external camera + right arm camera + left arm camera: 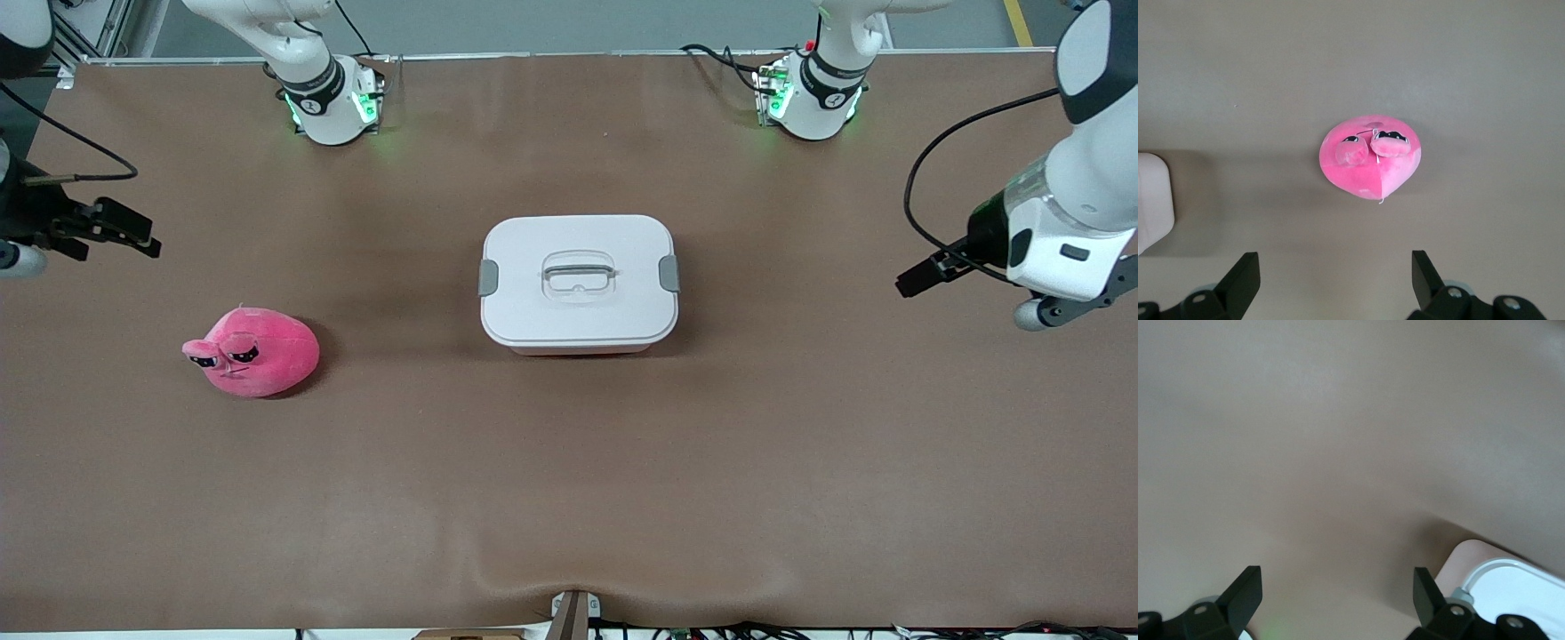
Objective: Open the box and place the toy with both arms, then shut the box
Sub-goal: 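Reach the right gripper to the pink toy while the left gripper reaches the lid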
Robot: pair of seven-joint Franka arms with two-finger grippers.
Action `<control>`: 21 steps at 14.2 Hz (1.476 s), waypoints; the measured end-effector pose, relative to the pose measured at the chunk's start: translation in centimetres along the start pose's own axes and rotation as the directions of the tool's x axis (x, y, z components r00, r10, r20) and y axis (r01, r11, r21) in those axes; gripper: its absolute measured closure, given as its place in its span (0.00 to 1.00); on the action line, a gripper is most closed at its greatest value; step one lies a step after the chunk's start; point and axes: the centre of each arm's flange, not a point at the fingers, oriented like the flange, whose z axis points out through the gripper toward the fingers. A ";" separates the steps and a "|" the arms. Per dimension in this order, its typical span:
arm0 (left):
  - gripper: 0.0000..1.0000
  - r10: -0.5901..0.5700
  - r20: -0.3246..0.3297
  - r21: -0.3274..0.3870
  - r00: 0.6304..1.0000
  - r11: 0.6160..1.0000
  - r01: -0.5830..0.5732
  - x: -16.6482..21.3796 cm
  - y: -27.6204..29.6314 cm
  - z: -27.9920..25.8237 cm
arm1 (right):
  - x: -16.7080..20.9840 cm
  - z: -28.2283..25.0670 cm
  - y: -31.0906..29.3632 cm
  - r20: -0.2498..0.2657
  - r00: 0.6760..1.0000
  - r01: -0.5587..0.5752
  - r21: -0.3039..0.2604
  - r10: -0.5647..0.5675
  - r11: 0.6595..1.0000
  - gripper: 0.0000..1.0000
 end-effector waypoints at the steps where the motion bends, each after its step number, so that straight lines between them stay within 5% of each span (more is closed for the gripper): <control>1: 0.00 -0.023 0.003 0.000 1.000 1.000 0.023 -0.3 0.6 0.2 | 0.2 0.8 0.1 -0.006 1.000 0.002 -0.001 -0.002 1.000 0.00; 13: 0.00 -0.282 0.021 0.026 0.959 0.959 0.282 -4.2 7.5 3.4 | 0.6 11.6 0.8 -0.069 0.994 0.082 -0.024 -0.084 0.996 0.00; 18: 0.00 -0.381 0.017 0.027 0.925 0.924 0.380 -6.7 11.4 5.2 | 2.0 14.7 -0.2 -0.052 0.970 0.228 -0.147 -0.238 0.962 0.00; 21: 0.00 -0.435 0.017 0.026 0.900 0.900 0.434 -7.2 12.4 5.9 | 3.2 17.6 -0.8 -0.037 0.940 0.330 -0.158 -0.339 0.931 0.00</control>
